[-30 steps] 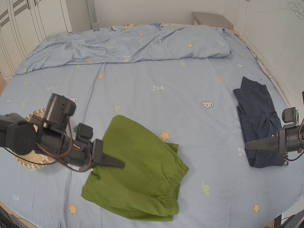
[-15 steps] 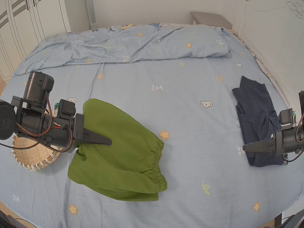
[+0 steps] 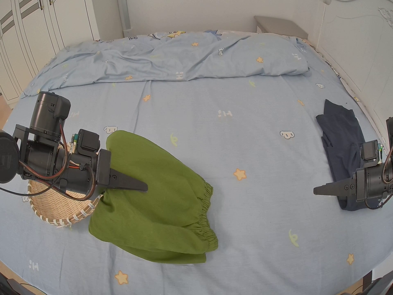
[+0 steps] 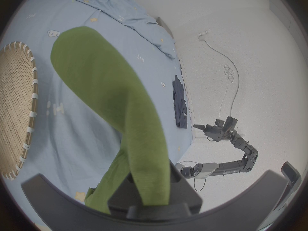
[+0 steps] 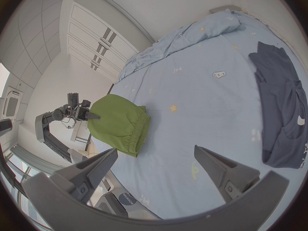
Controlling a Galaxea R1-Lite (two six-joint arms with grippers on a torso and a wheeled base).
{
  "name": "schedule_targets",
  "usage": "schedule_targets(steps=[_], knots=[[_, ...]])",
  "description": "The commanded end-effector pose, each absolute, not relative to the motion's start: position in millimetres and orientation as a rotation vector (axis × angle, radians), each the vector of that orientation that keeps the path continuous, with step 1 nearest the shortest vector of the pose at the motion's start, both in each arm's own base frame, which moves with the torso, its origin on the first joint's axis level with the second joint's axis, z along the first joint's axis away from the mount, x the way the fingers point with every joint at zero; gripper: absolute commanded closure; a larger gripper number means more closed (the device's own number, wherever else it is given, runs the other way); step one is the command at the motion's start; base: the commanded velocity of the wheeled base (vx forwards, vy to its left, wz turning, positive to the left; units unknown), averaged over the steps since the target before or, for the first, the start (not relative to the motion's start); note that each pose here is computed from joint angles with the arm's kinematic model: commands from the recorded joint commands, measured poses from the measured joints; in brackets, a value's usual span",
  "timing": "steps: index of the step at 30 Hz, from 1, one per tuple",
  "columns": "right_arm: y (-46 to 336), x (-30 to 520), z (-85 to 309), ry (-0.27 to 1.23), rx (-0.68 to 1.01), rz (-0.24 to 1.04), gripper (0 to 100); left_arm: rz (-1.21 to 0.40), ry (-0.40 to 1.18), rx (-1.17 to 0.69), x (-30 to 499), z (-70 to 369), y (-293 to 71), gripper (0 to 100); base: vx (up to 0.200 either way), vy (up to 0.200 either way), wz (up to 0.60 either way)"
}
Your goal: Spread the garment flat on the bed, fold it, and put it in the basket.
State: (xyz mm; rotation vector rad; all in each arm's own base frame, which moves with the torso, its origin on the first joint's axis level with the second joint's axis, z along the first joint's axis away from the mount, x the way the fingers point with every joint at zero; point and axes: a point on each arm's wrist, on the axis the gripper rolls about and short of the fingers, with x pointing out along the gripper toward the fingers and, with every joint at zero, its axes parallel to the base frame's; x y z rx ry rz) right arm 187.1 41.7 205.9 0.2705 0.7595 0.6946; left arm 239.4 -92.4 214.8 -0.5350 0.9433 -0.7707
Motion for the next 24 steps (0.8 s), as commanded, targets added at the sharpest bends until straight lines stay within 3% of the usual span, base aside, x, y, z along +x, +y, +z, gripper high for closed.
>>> schedule_targets(steps=[1,10,24], knots=[[42,187,206,0.758,0.27,0.698,0,-0.792,0.96,-0.52,236,213,-100,100,0.0,0.2,0.0],[42,187,206,0.76,0.277,0.696,0,-0.825,0.966,-0.5,228,213,-106,100,0.0,0.2,0.0],[41,183,210,0.739,0.274,0.697,0,-0.865,0.855,-0.473,234,239,-110,100,0.0,0.0,0.0]])
